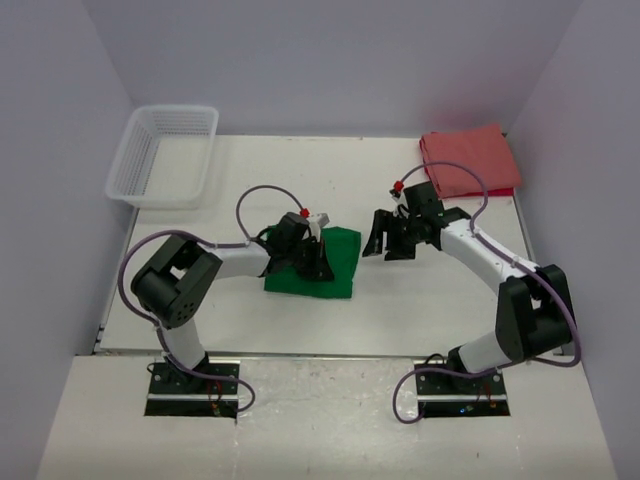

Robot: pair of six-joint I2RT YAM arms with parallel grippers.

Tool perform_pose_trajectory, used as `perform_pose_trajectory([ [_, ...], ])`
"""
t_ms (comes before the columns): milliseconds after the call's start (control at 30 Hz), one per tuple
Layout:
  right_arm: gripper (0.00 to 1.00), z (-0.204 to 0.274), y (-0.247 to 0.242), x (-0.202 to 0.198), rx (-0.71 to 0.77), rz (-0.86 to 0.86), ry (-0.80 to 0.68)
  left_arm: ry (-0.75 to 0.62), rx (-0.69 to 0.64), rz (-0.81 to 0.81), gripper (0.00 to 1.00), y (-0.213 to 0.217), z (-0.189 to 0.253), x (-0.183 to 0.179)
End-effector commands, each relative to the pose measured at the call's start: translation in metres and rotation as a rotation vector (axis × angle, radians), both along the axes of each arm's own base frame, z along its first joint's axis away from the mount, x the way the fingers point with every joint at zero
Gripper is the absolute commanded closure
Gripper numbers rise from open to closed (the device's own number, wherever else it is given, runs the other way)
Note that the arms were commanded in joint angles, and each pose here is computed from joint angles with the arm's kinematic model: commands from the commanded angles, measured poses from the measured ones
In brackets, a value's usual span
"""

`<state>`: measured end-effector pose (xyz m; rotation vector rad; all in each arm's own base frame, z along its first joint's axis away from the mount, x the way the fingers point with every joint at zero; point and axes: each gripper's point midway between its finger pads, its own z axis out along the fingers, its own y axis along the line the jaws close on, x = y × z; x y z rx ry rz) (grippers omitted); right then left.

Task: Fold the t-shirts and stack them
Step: Put the neatly folded tshirt into the corner of the board with the right arm

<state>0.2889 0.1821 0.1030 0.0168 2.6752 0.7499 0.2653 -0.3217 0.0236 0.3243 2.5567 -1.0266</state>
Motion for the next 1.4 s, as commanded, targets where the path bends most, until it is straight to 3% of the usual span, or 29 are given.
perform_pose_trajectory([
  [0,0.29,-0.012,0.005,0.0,-0.02,-0.022,-0.024,0.022,0.005,0.003,1.0,0.009,0.002,-0.024],
  [300,0.23,-0.047,0.025,-0.038,0.055,-0.04,0.01,0.022,-0.026,-0.016,1.0,0.008,0.015,-0.055],
  [533,0.24,-0.079,0.033,-0.076,0.054,-0.054,0.07,0.05,-0.043,-0.086,1.0,-0.025,0.009,-0.07],
  [1000,0.24,-0.095,0.016,-0.082,-0.009,-0.156,0.079,0.019,-0.047,-0.135,1.0,-0.055,0.013,-0.051],
  [1367,0.23,-0.092,0.011,-0.066,-0.066,-0.204,0.061,-0.088,-0.017,-0.092,1.0,-0.035,0.071,-0.047],
])
